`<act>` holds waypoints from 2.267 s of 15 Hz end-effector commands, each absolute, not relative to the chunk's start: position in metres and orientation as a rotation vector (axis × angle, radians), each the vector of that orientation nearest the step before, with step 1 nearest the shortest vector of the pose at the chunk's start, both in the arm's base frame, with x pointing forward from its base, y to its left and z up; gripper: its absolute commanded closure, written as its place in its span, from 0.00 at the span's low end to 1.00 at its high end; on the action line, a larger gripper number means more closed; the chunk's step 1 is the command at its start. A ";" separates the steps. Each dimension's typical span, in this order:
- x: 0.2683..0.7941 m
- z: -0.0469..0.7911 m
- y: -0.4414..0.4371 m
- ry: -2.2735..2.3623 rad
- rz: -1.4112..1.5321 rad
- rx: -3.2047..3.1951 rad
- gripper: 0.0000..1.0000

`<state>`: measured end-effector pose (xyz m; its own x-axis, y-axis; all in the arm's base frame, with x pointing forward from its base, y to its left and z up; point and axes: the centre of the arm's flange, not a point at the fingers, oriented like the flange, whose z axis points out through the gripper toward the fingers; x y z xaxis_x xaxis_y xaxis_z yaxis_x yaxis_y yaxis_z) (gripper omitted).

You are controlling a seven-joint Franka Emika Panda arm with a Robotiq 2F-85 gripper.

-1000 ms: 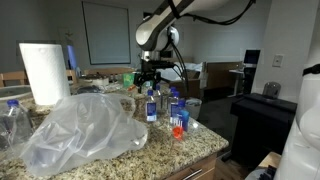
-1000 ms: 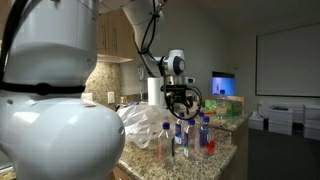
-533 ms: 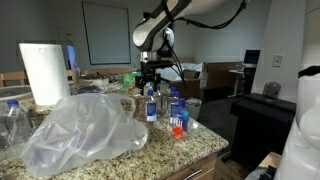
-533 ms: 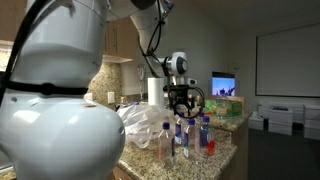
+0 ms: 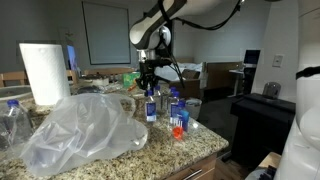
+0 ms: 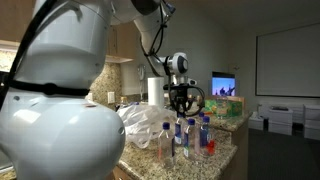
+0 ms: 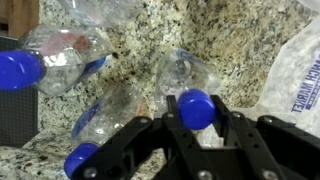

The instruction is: Put five clear bottles inside the white plastic bag

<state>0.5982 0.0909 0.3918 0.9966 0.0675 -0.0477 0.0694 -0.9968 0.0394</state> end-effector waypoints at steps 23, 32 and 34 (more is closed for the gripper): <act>0.569 0.388 0.126 -0.282 -0.100 3.471 0.90; 0.598 0.394 0.140 -0.689 0.159 3.552 0.90; 0.600 0.399 0.144 -0.699 0.167 3.578 0.90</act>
